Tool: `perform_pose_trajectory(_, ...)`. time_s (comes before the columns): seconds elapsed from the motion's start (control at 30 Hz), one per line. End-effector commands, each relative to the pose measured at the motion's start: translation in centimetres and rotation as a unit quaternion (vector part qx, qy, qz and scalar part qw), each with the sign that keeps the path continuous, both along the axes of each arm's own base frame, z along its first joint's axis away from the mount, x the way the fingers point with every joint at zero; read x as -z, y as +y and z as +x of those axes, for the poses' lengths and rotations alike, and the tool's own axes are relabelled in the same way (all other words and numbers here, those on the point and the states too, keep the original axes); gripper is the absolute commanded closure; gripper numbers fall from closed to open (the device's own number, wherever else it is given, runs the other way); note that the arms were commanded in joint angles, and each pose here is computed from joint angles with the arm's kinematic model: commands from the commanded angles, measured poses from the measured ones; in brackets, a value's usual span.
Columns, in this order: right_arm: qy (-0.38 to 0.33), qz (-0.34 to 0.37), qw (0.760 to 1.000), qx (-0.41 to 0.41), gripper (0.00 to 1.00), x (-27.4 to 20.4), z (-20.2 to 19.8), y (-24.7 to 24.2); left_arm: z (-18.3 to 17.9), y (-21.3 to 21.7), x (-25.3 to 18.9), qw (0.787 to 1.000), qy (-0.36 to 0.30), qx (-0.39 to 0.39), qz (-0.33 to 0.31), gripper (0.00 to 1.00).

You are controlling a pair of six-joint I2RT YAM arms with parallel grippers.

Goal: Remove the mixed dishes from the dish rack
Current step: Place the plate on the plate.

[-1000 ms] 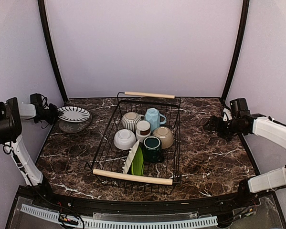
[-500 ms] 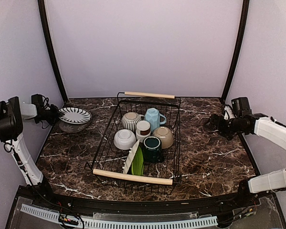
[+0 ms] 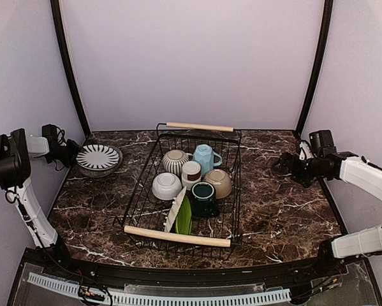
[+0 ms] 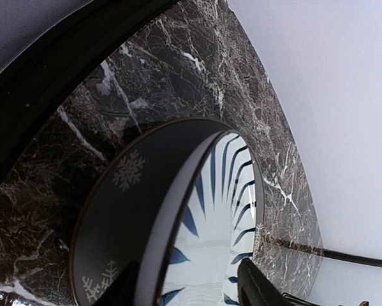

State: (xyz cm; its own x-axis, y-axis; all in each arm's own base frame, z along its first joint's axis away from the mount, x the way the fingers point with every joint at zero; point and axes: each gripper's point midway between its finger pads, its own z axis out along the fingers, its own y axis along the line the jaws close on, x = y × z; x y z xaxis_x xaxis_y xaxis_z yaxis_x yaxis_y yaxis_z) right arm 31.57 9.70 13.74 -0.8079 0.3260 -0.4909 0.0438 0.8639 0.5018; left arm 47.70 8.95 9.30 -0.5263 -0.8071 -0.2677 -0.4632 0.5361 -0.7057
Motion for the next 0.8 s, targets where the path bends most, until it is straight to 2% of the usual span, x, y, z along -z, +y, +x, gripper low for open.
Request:
perform_pose_trajectory(0.0,0.001,0.000,1.000,-0.012,0.01,0.4,0.1,0.5,-0.2,1.0,-1.6,0.999,-0.007,-0.005,0.035,0.46)
perform_pose_trajectory(0.2,0.005,0.000,1.000,-0.011,0.01,0.8,-0.2,0.4,-0.5,1.4,-0.9,0.999,0.011,-0.008,0.048,0.31)
perform_pose_trajectory(0.33,0.006,-0.009,1.000,-0.008,0.01,1.2,-0.2,0.1,-0.6,1.7,-0.6,0.998,0.027,-0.009,0.057,0.25)
perform_pose_trajectory(0.77,0.012,0.017,1.000,-0.014,0.01,1.5,-0.2,0.9,-1.2,2.2,0.9,0.994,0.074,-0.007,0.076,0.19)
